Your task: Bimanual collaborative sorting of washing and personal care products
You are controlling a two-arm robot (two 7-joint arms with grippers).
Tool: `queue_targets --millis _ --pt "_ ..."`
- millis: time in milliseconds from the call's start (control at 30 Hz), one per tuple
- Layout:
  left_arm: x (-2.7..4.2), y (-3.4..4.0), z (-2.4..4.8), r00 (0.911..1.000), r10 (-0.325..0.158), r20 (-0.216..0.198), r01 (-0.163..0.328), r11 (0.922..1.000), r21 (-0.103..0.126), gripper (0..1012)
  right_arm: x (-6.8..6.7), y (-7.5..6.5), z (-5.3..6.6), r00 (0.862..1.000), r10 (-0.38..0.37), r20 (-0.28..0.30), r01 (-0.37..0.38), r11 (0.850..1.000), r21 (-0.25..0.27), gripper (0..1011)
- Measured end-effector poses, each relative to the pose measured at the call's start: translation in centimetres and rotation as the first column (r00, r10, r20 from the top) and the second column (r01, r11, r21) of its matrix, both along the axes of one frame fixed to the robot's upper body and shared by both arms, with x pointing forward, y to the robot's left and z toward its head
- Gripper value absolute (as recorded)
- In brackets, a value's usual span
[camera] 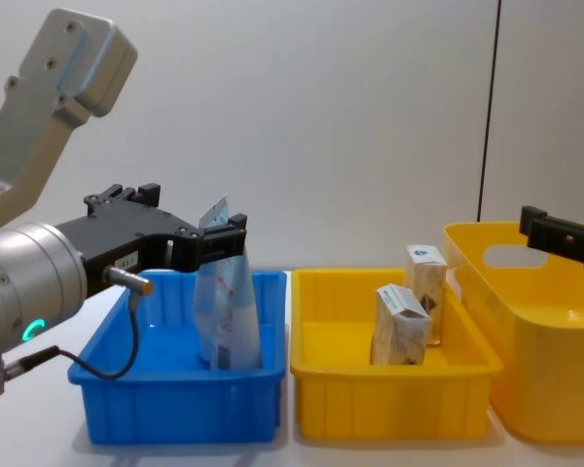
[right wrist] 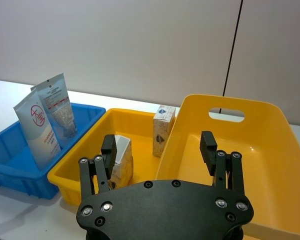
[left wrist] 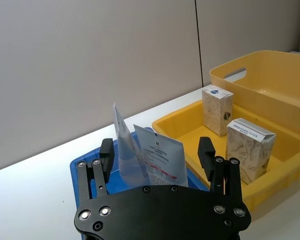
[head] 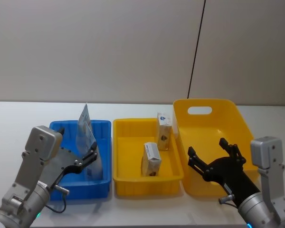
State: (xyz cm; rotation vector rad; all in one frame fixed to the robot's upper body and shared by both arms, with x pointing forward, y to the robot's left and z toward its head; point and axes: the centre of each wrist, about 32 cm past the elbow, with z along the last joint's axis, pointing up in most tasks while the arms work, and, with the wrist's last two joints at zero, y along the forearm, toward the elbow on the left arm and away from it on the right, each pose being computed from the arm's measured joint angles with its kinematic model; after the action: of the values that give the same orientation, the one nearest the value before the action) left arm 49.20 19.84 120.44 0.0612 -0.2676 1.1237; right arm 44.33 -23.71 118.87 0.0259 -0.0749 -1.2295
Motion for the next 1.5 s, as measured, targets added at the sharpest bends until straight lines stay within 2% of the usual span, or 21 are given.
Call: queue_targets --millis 1500 --pt "0.0 0.0 0.0 1.0 0.0 0.0 0.0 1.0 0.0 1001 0.0 0.0 0.0 1.0 0.0 0.0 0.0 1.0 0.0 1002"
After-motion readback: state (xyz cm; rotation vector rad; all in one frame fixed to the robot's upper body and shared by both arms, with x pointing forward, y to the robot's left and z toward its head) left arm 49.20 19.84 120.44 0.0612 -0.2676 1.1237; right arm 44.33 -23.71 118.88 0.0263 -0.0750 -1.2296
